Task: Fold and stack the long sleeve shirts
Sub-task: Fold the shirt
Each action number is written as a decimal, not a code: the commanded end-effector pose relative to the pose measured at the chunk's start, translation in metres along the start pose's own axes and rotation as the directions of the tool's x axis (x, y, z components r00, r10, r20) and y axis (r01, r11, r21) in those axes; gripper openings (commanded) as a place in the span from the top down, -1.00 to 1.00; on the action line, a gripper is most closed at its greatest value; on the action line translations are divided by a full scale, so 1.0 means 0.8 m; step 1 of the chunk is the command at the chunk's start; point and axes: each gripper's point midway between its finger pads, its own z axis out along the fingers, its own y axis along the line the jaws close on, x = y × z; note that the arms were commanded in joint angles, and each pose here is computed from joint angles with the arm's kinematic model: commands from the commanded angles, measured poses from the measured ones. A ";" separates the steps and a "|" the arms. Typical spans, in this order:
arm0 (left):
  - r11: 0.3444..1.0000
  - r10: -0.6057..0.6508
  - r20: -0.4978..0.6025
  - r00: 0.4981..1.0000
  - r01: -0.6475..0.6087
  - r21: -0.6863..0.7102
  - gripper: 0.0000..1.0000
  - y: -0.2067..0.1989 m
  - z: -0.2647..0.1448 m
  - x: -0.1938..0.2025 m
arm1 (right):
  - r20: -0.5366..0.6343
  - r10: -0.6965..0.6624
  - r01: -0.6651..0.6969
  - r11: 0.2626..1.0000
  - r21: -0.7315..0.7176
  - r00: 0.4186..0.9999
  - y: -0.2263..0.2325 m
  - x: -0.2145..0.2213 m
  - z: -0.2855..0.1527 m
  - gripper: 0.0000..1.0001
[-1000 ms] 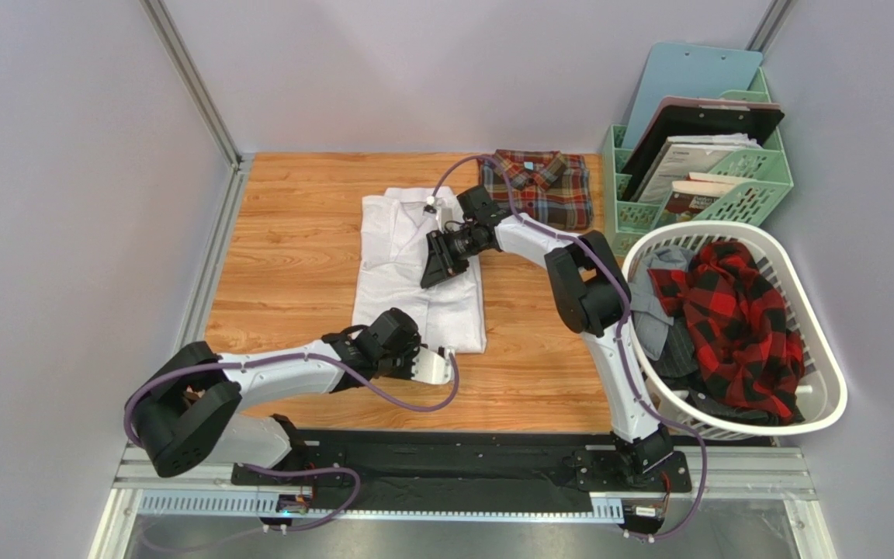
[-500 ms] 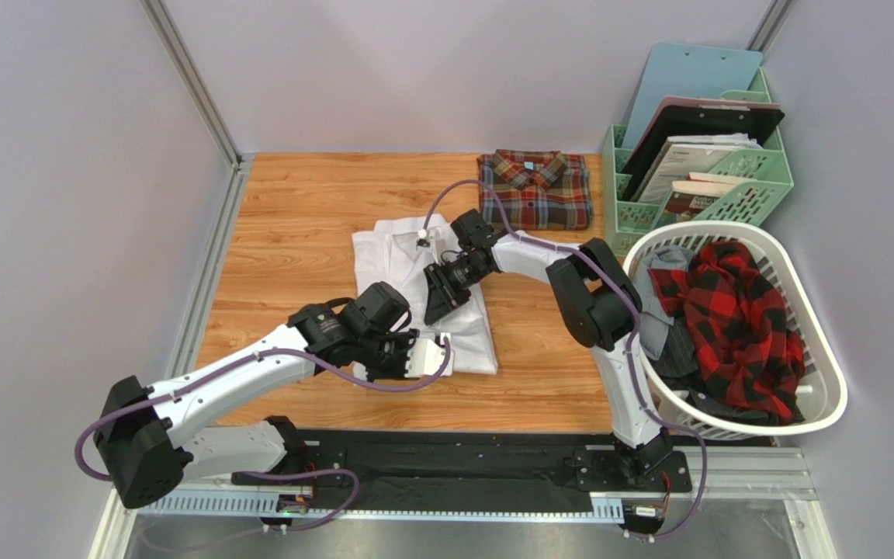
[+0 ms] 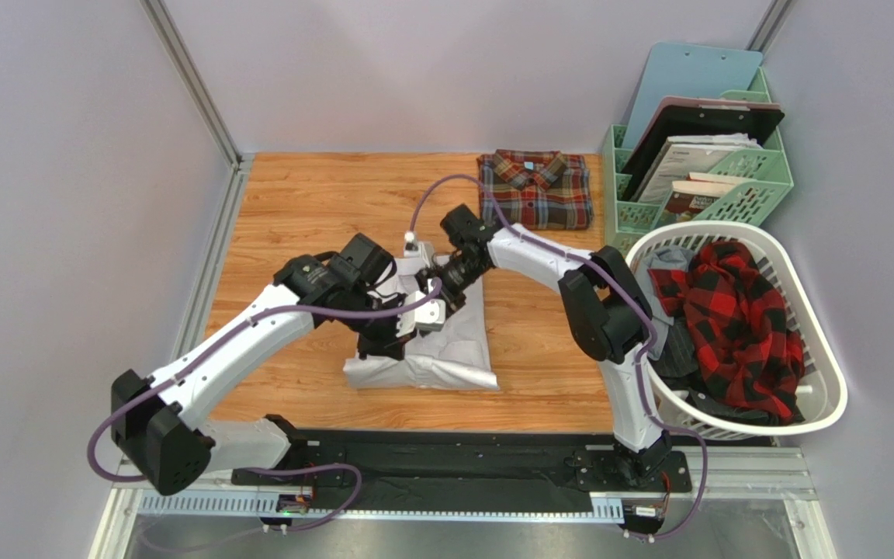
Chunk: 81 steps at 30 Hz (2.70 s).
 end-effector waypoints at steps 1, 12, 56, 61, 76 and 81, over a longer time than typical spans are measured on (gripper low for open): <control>0.998 -0.005 0.041 0.999 0.003 0.056 1.00 0.028 0.000 -0.009 | 0.140 -0.041 0.041 0.999 0.001 0.989 -0.016 -0.075 -0.063 0.33; 0.994 -0.104 -0.031 0.994 0.103 -0.025 0.81 0.198 0.041 0.046 | 0.250 -0.036 0.005 0.992 0.125 0.968 -0.097 -0.134 -0.109 0.30; 0.989 0.051 -0.070 0.996 -0.040 0.141 -0.34 0.105 0.094 0.069 | 0.219 -0.027 -0.007 0.988 0.155 0.975 -0.111 -0.117 -0.061 0.32; 0.982 0.039 -0.089 0.995 -0.021 0.186 0.03 0.101 0.099 0.073 | 0.187 -0.001 -0.027 0.988 0.150 0.982 -0.128 -0.098 -0.047 0.32; 0.981 -0.007 -0.033 0.999 0.013 0.195 1.00 0.108 0.061 0.037 | 0.125 -0.013 -0.007 0.987 0.158 0.992 -0.142 -0.073 -0.038 0.39; 0.990 -0.007 -0.015 1.000 0.009 0.140 1.00 0.135 0.052 0.024 | 0.114 -0.023 0.004 0.988 0.156 0.993 -0.140 -0.067 -0.038 0.40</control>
